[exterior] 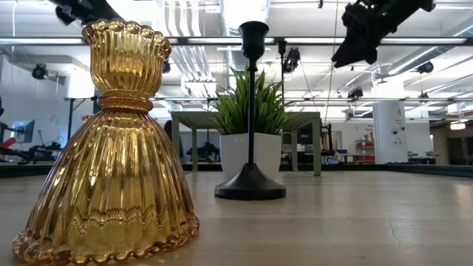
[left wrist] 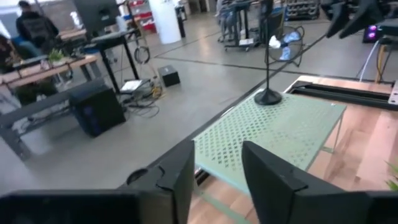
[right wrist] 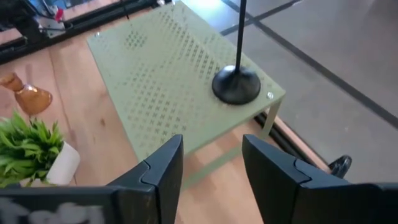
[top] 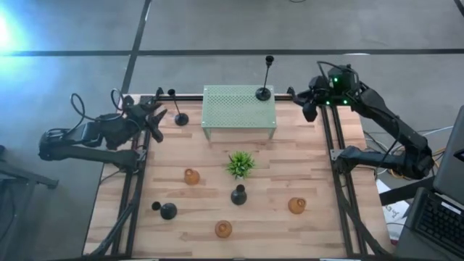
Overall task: Pick & Place candle stick holders
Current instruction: Put the black candle holder on the shelf
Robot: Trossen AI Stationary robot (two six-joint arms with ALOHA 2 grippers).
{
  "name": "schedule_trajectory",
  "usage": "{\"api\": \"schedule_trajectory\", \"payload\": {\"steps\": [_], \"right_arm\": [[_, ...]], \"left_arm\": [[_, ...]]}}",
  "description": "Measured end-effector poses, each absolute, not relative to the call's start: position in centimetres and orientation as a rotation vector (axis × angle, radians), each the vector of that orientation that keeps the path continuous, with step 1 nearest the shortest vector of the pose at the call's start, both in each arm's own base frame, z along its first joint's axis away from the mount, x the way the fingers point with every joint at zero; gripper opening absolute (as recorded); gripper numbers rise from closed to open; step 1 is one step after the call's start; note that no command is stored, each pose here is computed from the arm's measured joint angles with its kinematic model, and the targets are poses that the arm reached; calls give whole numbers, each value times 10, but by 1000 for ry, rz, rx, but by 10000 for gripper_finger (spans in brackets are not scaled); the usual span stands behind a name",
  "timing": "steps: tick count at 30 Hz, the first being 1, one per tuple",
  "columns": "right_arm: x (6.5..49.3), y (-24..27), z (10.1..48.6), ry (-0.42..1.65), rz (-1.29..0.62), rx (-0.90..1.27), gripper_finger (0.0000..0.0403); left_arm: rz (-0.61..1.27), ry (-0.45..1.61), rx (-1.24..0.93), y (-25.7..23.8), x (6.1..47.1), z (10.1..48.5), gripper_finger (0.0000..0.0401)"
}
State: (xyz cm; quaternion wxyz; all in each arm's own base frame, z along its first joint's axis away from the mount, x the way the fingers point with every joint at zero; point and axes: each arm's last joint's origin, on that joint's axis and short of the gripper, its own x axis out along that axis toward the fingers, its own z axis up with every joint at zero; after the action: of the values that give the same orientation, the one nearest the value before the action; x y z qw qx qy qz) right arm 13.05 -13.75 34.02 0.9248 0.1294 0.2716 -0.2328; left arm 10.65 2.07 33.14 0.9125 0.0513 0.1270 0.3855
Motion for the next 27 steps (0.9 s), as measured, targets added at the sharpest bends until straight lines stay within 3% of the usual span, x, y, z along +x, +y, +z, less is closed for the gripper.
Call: {"api": "schedule_trajectory", "payload": {"steps": [7, 14, 27], "right_arm": [[129, -136, 331, 574, -475, 277, 146], [130, -137, 336, 537, -479, 251, 136], [129, -135, 338, 525, -478, 235, 123]], "left_arm": [[828, 306, 37, 21, 108, 320, 199], [941, 410, 90, 23, 119, 283, 236], [1088, 368, 63, 26, 125, 231, 242]]}}
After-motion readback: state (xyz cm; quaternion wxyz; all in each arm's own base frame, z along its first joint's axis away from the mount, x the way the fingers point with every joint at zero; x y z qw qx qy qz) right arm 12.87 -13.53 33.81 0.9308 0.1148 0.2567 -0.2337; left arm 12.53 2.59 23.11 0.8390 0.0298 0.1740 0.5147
